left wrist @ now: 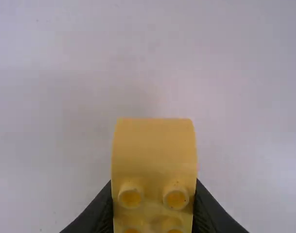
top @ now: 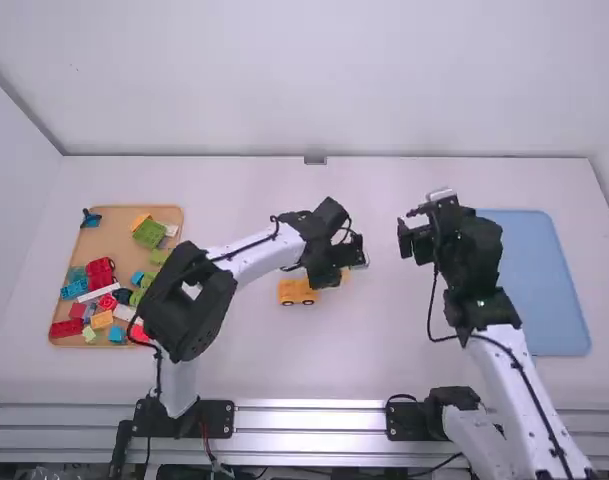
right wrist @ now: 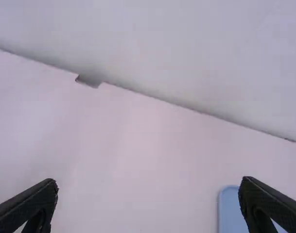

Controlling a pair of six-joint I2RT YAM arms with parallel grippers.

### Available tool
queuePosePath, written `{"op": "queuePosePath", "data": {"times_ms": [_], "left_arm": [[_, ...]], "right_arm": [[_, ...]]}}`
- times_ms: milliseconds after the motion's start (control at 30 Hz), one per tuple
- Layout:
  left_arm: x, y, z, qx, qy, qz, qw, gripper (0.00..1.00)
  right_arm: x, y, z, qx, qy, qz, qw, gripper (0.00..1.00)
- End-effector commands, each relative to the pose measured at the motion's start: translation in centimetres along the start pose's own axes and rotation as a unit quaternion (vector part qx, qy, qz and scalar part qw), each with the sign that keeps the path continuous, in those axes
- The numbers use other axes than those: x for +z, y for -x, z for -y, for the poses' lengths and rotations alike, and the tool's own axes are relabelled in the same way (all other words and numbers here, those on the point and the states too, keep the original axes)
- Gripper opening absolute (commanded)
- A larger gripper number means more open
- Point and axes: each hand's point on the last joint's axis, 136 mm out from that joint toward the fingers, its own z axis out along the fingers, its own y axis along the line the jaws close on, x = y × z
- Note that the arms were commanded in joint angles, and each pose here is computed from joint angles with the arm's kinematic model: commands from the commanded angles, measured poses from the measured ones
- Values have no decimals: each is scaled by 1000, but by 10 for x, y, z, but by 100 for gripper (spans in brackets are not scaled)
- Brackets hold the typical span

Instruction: Assemble lego blocks to make yellow taxi

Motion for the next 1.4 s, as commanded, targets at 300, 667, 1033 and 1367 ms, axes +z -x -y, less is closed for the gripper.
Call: {"op": "queuePosePath", "data": {"times_ms": [300,667,1033,1367], "left_arm": [[41,-8,9,89,5,-59,994,2],[47,-6,11,95,7,-46,994,22],[47,-5,9,94,9,-44,995,54],[-11,9,10,158,1,4,987,99]], "right_arm": [[-34,-8,15,50,-30,66,996,98],[-13,-19,15,61,7,53,997,99],[-2,-17,7,40,25,60,997,99],[-7,-15,10,48,45,71,995,99]]}}
